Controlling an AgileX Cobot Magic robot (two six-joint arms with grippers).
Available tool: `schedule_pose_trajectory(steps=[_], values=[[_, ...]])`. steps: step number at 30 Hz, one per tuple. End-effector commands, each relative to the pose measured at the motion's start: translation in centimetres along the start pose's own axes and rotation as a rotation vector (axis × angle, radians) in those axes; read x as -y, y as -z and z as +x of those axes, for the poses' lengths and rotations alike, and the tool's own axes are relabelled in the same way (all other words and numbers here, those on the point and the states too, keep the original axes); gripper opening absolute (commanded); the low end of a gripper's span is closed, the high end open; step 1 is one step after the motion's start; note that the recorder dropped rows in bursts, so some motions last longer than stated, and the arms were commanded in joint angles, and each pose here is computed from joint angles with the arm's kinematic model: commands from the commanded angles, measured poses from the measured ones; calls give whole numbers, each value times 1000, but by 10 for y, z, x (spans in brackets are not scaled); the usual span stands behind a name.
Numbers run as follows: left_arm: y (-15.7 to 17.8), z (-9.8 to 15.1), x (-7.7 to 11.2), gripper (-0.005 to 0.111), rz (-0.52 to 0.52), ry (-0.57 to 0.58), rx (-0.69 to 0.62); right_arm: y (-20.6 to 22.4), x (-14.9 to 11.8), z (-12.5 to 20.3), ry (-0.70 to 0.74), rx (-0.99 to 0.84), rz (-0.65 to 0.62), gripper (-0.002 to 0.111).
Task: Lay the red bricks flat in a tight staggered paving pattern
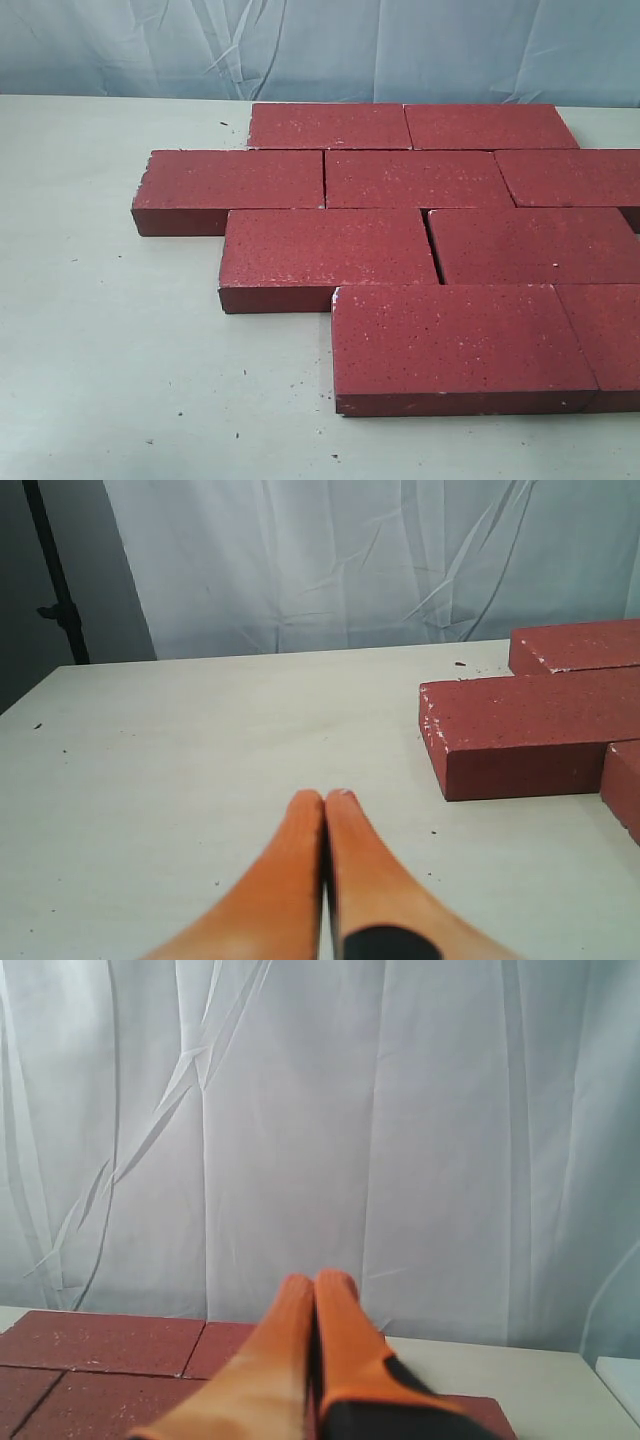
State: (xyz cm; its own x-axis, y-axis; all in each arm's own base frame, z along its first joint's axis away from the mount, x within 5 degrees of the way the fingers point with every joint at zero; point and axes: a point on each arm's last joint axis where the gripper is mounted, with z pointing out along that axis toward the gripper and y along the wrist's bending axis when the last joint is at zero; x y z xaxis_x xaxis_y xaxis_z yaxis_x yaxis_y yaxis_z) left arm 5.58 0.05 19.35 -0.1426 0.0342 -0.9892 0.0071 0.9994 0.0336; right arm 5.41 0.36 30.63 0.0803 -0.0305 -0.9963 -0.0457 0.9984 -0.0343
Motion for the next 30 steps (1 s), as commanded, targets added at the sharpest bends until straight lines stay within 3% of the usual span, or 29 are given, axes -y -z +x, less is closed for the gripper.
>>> schedule_pose_trajectory(steps=[1,9,24,30], values=[[0,1,0,0,3,8,-1,-1,0,12,16,-30,7,-1],[0,1,0,0,3,8,-1,-7,0,67,-17,-182,16,-1],[0,1,0,0,3,8,-1,7,-2,109,5,-167,18,-1],[0,1,0,0,3,8,-1,9,-2,120,-11,-293,14,-1]])
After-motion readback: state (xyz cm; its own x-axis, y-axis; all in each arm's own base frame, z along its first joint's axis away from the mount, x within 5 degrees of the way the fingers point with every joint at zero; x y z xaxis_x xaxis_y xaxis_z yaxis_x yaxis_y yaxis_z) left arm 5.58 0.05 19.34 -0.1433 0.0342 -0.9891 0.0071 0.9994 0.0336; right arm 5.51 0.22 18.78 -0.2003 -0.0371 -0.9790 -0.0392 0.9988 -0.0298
